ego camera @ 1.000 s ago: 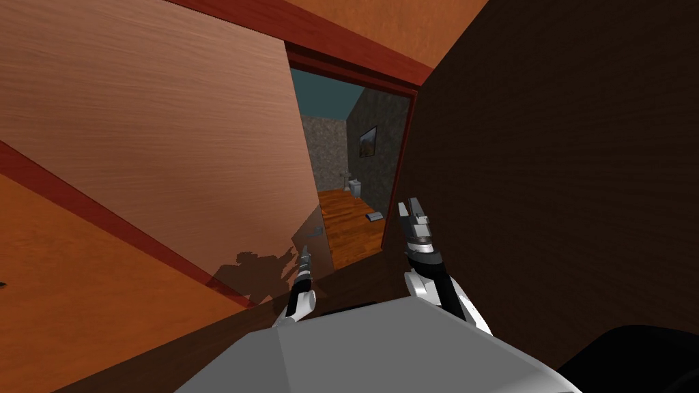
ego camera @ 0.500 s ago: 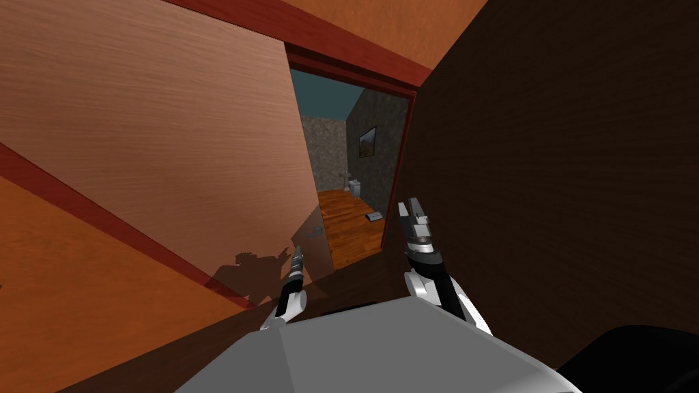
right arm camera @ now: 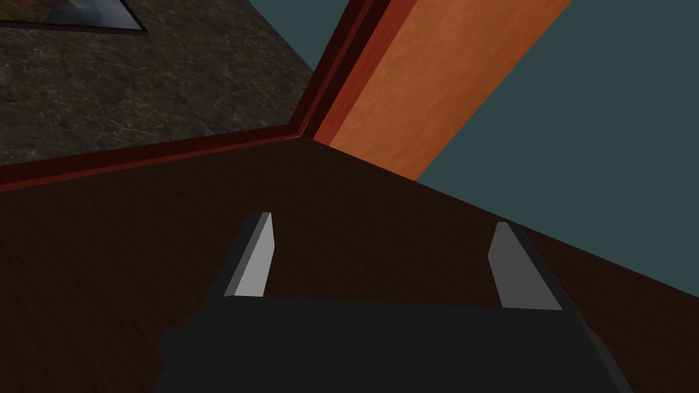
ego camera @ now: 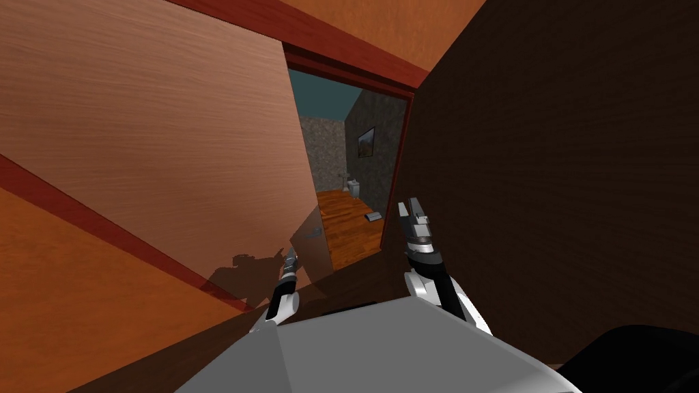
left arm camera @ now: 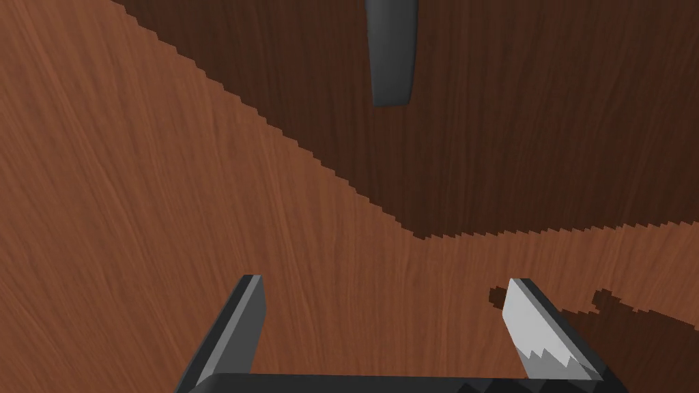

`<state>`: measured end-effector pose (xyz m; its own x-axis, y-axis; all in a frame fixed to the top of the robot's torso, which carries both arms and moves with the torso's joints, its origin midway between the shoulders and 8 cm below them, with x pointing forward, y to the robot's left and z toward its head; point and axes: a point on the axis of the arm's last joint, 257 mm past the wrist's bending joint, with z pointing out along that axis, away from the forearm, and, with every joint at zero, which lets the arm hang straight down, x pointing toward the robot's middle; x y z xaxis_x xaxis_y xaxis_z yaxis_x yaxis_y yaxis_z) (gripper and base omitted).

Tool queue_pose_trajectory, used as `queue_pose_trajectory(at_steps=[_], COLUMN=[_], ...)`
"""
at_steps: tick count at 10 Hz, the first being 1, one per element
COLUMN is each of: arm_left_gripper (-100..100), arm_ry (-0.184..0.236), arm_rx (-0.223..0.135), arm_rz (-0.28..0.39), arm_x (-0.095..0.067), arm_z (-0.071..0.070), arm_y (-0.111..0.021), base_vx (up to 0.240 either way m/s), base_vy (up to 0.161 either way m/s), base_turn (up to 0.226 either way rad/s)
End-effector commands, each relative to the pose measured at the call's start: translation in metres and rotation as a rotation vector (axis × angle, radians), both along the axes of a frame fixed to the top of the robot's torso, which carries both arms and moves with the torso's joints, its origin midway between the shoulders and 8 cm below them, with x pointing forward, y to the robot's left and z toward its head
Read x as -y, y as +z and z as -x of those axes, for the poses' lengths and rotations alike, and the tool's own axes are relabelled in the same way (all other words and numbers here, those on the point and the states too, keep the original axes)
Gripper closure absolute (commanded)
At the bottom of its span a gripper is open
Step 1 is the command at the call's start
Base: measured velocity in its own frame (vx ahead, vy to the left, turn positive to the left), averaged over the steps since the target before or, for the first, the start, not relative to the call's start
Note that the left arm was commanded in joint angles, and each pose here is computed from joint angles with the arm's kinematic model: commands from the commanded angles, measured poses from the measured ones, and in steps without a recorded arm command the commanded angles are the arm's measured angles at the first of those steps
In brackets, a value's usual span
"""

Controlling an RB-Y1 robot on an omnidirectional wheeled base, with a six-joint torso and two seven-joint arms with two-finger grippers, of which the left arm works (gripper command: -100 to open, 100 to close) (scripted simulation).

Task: Pull the door open

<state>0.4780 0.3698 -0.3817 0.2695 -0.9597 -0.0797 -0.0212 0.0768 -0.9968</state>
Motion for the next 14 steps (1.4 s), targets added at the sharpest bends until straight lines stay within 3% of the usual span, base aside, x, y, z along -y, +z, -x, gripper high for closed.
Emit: queue_pose_trajectory(at_steps=[1, 7, 9, 10, 14], arm_left_gripper=[-100, -100, -100, 100, 100], arm_ry=[-0.008, -0.026, -0.027, -0.027, -0.027], arm_rx=[0.009, 0.019, 0.019, 0.019, 0.019], arm_rz=[0.029, 0.069, 0.07, 0.07, 0.07], arm_x=[0.011, 0.036, 0.037, 0.037, 0.037], arm_z=[0.003, 0.007, 0.006, 0.006, 0.006], arm_y=[-0.003, -0.009, -0.009, -0.009, -0.009], base_vx=[0.119, 0.196, 0.145, -0.012, -0.022], base_vy=[-0.048, -0.021, -0.02, 0.004, 0.002], base_turn=[-0.083, -0.023, -0.016, 0.004, -0.005])
